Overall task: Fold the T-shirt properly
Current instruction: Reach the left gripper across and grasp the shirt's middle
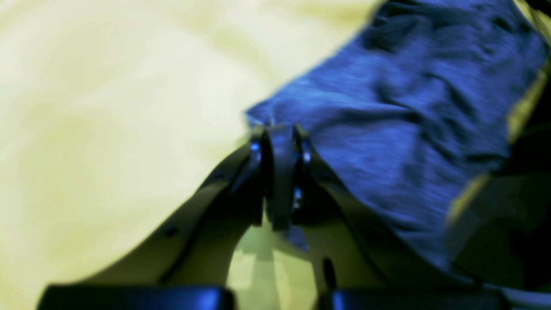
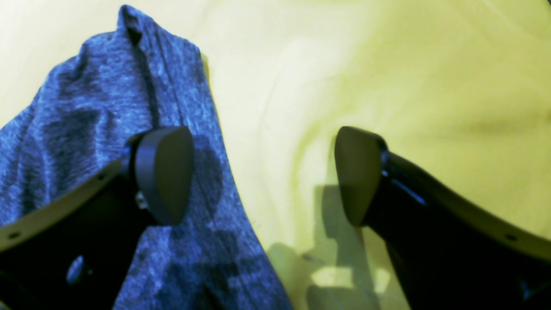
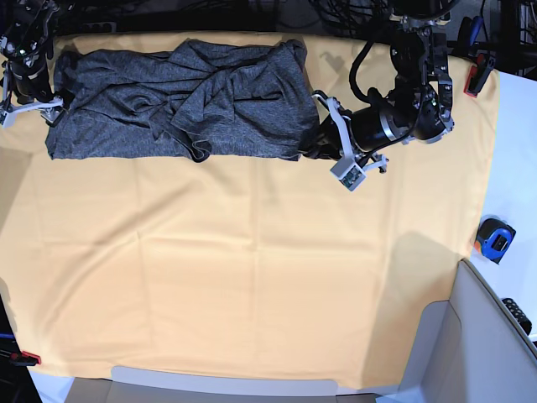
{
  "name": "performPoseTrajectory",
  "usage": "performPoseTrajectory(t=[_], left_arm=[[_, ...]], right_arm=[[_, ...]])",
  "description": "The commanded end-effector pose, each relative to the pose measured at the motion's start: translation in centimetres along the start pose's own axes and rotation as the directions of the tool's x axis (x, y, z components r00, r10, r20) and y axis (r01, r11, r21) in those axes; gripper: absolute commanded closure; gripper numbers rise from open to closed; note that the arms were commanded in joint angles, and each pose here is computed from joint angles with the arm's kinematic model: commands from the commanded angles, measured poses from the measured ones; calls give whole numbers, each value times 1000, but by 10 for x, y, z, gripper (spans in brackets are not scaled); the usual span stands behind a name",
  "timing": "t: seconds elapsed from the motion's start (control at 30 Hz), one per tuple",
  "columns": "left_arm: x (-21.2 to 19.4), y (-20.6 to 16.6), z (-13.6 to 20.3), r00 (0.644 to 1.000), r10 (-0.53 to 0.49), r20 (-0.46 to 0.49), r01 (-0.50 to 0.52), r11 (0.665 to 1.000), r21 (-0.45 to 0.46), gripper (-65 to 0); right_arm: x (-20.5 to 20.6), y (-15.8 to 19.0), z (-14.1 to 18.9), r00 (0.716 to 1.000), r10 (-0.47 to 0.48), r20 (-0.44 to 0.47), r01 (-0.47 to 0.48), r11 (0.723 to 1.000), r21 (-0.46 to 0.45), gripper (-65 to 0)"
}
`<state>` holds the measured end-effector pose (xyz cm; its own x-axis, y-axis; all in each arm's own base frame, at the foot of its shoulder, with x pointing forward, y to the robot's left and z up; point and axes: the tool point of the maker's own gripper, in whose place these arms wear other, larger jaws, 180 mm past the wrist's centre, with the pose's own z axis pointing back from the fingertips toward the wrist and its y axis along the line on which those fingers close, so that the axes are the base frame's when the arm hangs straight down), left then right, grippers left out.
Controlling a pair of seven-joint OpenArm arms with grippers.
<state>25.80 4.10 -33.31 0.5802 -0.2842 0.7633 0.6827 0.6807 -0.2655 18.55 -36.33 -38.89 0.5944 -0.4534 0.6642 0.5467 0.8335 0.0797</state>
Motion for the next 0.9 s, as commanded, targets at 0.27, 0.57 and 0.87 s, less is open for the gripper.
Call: performPoseTrajectory(t=[0.27, 0.57, 0.87], left_arm=[[4, -86, -10, 993, -119, 21, 121, 972, -202, -3], [8, -146, -25, 976, -215, 41, 215, 903, -372, -2], [23, -203, -33, 904, -411, 116, 409, 754, -514, -2]], right_arm=[[-9, 5, 0, 999, -5, -46, 6, 1000, 28, -504], [-25, -3, -8, 995, -31, -94, 32, 999, 11, -504], [-28, -4, -14, 993, -48, -105, 49, 999, 8, -504]])
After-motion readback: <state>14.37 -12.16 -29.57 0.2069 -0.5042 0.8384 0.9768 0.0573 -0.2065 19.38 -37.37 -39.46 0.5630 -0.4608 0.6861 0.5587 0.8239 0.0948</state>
